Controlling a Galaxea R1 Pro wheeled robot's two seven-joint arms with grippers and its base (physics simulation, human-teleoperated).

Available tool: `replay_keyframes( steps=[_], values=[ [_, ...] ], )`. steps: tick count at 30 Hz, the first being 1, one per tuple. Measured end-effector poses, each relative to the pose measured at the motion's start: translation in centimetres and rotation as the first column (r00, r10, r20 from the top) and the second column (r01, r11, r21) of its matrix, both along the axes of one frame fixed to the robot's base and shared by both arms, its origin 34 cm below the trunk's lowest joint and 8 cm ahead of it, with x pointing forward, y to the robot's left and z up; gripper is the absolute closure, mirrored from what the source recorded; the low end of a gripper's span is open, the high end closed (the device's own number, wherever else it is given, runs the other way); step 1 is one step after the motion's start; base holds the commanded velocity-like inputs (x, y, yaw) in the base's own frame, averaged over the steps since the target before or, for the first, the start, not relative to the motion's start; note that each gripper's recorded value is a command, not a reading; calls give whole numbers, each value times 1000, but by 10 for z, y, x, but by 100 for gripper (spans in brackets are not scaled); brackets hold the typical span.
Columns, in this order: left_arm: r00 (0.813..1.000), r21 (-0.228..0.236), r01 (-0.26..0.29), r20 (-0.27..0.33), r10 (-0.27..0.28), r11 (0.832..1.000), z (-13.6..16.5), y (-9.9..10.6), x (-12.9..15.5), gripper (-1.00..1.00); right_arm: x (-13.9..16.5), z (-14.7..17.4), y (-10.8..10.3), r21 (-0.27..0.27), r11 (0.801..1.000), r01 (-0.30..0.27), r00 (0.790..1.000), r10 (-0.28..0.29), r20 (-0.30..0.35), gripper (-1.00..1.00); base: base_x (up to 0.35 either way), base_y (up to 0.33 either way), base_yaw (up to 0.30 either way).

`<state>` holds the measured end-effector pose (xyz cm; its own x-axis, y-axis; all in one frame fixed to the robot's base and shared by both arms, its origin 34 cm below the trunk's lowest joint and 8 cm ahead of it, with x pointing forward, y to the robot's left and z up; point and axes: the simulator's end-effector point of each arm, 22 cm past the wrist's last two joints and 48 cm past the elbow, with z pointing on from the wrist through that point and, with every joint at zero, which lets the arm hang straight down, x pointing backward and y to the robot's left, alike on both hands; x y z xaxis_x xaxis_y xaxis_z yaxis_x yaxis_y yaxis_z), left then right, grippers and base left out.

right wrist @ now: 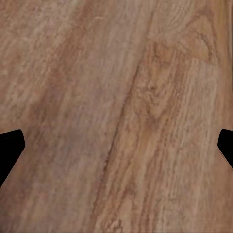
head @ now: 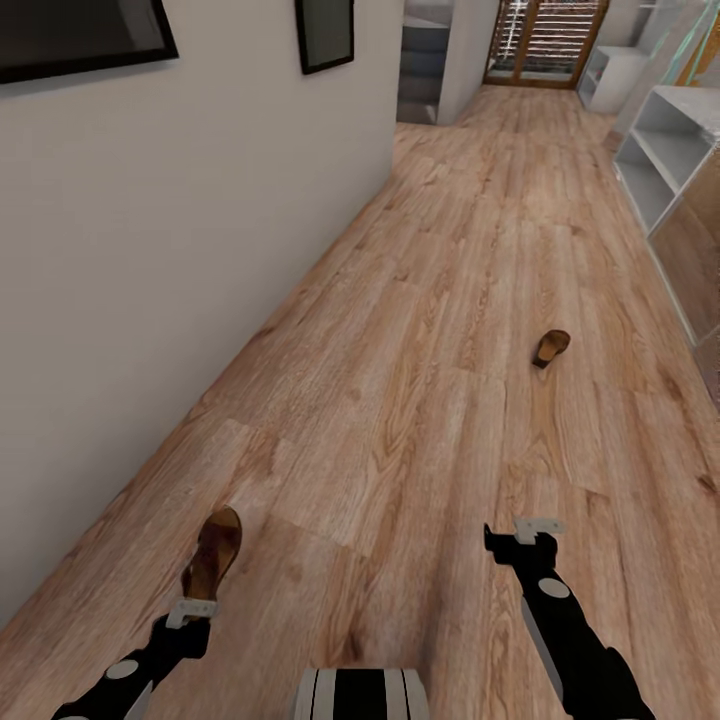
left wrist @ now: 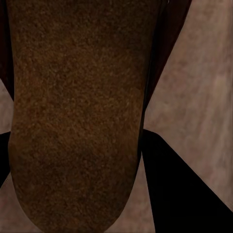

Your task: Pick up the two gym shoes and the two sandals from the corridor floor and place them onto the hallstand (shoe rack) in the corridor, making sure they are on the rack and not on the floor. Arrange them so the two gym shoes are next to each other and the two sandals are next to each other.

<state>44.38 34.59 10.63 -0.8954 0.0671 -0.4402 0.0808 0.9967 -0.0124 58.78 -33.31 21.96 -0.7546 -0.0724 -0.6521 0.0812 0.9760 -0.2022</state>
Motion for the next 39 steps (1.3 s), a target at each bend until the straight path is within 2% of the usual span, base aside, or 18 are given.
replay_keyframes(
  steps=[4, 10, 18, 39],
  values=[
    [999, -11, -39, 26, 40, 999, 7, 2, 8, 100, 0, 2, 2, 3, 1000, -5, 1000, 5, 20, -100, 0, 0, 0],
    [996, -21, -63, 62, 65, 998, 18, 2, 19, 100, 3, 11, 4, 5, 1000, -14, 997, 14, 71, -100, 0, 0, 0],
    [986, -19, -51, 157, 53, 999, 39, 3, 42, 100, 8, 24, 7, 8, 1000, -19, 994, 18, 111, -100, 0, 0, 0],
    [966, -22, -50, 252, 54, 998, 79, 3, 73, 100, 28, 72, 4, 0, 1000, -17, 977, 17, 212, -100, 0, 0, 0]
  ],
)
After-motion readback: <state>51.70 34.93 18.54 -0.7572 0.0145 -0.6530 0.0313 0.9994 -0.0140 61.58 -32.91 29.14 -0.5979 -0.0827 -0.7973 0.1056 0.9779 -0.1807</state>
